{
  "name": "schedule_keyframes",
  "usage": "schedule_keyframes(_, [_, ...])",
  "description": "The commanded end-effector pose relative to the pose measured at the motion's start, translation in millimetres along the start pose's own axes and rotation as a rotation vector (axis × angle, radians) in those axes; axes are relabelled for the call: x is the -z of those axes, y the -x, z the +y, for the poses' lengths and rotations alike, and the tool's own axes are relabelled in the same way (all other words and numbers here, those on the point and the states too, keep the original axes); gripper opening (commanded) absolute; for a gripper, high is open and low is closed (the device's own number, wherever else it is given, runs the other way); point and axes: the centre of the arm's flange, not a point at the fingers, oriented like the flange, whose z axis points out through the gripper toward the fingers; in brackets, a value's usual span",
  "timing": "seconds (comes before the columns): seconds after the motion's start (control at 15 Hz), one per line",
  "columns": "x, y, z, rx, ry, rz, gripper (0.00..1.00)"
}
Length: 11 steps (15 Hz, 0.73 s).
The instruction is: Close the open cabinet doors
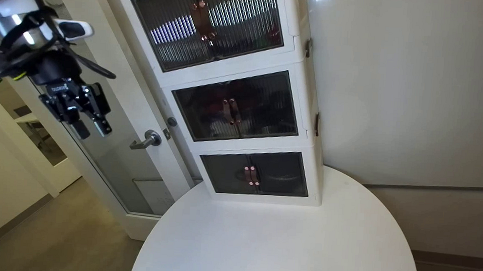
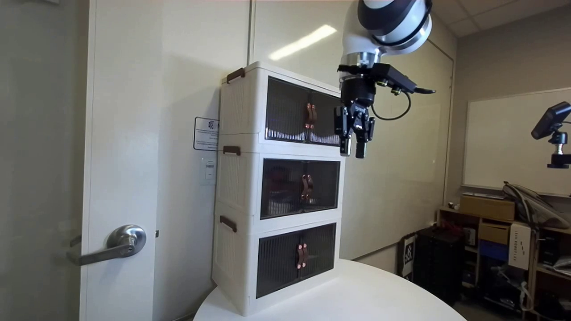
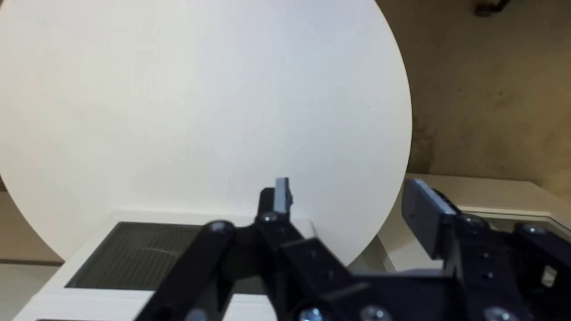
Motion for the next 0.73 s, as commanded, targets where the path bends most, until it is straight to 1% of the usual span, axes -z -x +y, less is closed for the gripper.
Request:
schedule_keyframes(0.0, [-2.7, 59.7, 7.4, 0.009, 0.056, -0.073, 0.97])
schedule_keyframes(0.07, [-2.5, 70.3, 10.7, 0.006, 0.064, -0.085, 1.0])
schedule_keyframes(0.27, [-1.3, 91.4, 16.8, -0.062, 0.064, -0.068, 1.0])
schedule_keyframes(0.33, [-6.1, 63.2, 10.9, -0.02, 0.052, -0.084, 1.0])
schedule_keyframes(0.47, [-3.2, 75.4, 13.8, -0.038, 0.057, -0.076, 1.0])
schedule_keyframes(0.67, [-2.5, 81.1, 14.6, -0.045, 0.06, -0.074, 1.0])
